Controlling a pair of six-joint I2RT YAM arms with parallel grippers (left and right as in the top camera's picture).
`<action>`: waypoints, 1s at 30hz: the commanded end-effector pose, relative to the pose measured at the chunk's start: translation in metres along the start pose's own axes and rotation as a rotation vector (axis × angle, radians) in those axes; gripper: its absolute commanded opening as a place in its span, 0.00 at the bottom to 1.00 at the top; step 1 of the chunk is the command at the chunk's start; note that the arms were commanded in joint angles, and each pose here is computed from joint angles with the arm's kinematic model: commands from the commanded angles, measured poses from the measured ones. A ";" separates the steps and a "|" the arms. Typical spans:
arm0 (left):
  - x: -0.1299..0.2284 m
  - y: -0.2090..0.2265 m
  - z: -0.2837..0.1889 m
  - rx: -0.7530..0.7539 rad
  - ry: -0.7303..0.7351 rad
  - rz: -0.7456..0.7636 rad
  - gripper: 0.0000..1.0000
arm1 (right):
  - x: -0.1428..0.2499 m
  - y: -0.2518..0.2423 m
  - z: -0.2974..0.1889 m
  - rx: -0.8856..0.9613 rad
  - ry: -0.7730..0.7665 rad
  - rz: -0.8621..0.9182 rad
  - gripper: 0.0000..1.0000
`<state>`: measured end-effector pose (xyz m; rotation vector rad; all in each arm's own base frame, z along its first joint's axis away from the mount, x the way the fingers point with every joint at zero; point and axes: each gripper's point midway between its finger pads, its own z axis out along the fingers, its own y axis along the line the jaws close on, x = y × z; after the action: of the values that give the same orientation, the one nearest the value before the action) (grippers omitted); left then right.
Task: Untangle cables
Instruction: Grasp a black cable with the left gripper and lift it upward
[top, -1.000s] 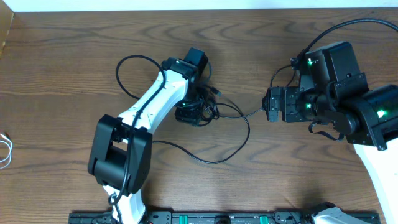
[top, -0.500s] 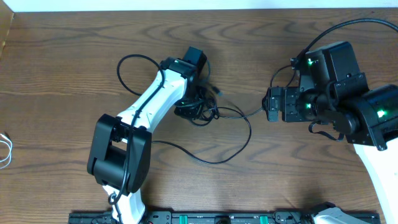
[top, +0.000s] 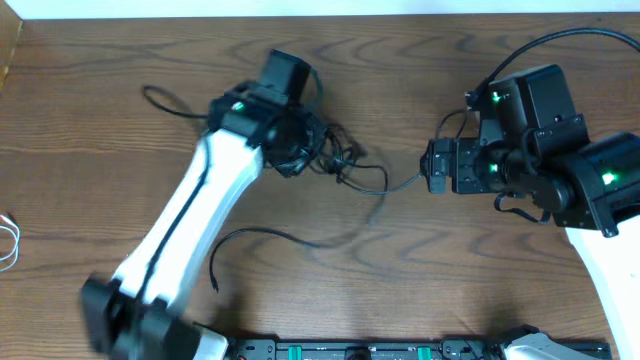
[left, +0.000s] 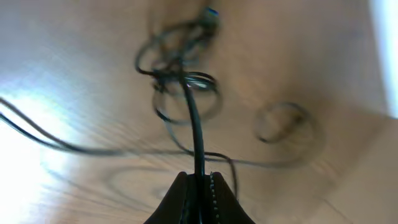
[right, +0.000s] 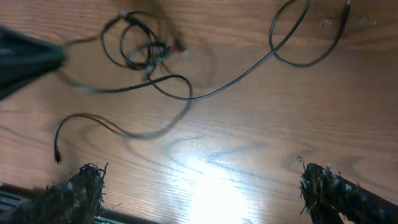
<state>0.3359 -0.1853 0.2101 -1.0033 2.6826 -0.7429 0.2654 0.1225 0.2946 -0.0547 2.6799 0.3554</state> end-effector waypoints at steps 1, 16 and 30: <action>0.000 -0.023 -0.048 0.139 -0.081 0.157 0.08 | 0.000 0.000 0.008 0.004 0.023 0.017 0.99; 0.017 -0.055 -0.176 0.480 -0.347 0.514 0.08 | -0.002 -0.004 0.057 0.053 0.155 0.030 0.99; 0.001 -0.031 -0.205 0.442 -0.486 0.356 0.08 | 0.020 0.098 0.081 -0.368 0.263 -0.331 0.99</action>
<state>0.2772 -0.1369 0.3983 -0.3715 2.1022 -0.8525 0.2928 0.1996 0.2260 -0.3468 2.8661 0.5516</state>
